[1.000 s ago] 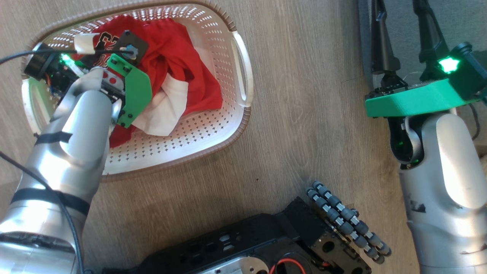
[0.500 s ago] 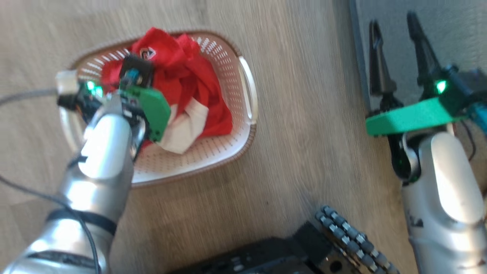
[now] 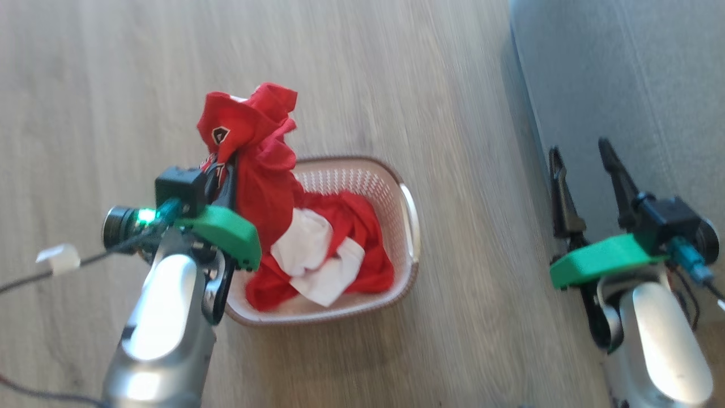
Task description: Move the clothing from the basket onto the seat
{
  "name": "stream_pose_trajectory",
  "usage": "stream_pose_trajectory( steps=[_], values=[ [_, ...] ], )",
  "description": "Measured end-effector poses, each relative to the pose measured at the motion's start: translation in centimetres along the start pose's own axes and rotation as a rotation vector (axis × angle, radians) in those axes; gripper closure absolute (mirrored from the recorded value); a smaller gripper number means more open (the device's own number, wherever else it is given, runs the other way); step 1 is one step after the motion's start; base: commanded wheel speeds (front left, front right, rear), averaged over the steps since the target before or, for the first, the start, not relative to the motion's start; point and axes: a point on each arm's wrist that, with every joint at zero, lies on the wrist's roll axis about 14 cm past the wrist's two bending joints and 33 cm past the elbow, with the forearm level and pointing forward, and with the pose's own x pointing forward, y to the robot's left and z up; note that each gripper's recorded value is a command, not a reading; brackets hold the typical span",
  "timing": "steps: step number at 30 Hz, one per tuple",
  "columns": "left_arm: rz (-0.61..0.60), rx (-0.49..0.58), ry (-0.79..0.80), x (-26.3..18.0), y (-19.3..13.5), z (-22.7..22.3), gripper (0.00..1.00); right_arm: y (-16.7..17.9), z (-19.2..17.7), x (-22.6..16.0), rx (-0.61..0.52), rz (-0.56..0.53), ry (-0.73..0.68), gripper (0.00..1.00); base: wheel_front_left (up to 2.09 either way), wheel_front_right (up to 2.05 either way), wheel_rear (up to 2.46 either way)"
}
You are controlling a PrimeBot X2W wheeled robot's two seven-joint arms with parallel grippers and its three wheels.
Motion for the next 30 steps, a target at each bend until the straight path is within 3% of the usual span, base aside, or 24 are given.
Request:
stream_pose_trajectory(
  steps=[5, 12, 30],
  values=[
    [0.084, -0.023, -0.145, -4.5, 1.8, 4.6, 1.00, 1.0, 1.3, -1.7, -0.001, 0.031, -0.028, 0.00, 0.00, 0.00, 0.00],
    [0.138, -0.025, -0.194, -8.5, 3.0, 5.9, 1.00, 1.9, 2.8, -2.8, -0.023, 0.065, -0.063, 0.00, 0.00, 0.00, 0.00],
    [0.212, -0.030, -0.240, -12.0, 5.0, 7.1, 1.00, 2.3, 3.5, -4.8, -0.041, 0.084, -0.080, 0.00, 0.00, 0.00, 0.00]
  ],
)
